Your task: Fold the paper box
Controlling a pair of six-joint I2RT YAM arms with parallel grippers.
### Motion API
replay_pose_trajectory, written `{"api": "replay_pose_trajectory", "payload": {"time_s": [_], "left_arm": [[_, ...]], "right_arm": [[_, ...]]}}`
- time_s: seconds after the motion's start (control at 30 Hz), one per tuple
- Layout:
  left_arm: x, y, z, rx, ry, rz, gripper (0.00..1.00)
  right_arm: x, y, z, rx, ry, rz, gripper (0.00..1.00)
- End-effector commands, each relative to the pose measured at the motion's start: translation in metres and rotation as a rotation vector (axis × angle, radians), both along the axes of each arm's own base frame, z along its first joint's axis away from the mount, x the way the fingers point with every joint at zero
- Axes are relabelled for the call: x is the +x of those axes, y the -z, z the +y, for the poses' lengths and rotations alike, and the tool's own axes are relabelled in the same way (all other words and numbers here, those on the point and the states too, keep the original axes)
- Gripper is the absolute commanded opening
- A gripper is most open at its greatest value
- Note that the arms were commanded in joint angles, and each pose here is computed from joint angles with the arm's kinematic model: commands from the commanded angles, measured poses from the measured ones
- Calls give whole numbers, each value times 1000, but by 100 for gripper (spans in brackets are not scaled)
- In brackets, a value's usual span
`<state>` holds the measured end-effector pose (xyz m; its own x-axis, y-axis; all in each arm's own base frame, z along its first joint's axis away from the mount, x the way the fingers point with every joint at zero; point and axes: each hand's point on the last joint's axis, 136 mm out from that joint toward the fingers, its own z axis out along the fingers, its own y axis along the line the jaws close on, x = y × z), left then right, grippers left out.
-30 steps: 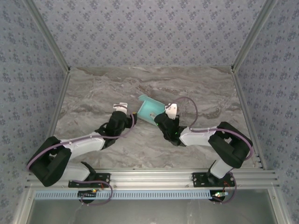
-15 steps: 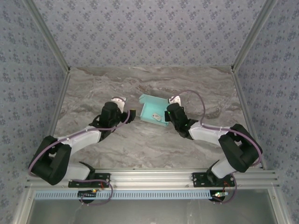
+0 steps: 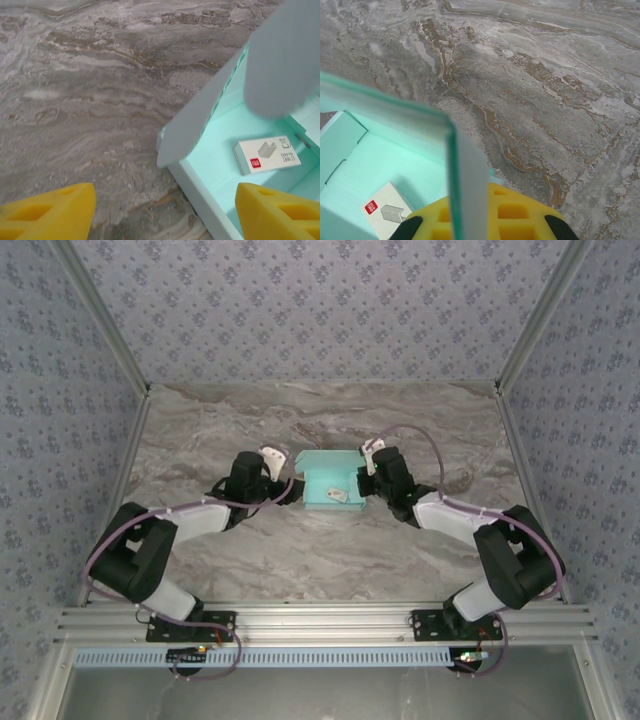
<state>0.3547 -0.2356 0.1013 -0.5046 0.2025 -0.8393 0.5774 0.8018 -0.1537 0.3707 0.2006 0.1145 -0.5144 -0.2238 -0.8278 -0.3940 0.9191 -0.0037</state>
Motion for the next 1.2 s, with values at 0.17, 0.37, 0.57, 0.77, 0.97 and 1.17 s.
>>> {"api": "replay_pose_trajectory", "payload": {"time_s": [0.17,0.37,0.57,0.77,0.97,1.17], "left_arm": [[26,-21,-25,3,91,-96,65],[27,-21,-36,-6,138,-87,27],[24,-21,-36,4,146,-85,5],[19,-19,-37,30,177,-93,0],[18,-20,-37,33,185,-99,0],[15,-22,-39,32,193,-103,0]], "right_arm": [[-7,11,1,-35,-123,98,2],[-1,5,2,-47,-131,115,11],[-3,-1,-4,-53,-94,151,33],[-27,2,-27,-47,-41,247,51],[-46,10,-33,151,-56,389,58],[-35,15,-35,357,-42,457,56]]}}
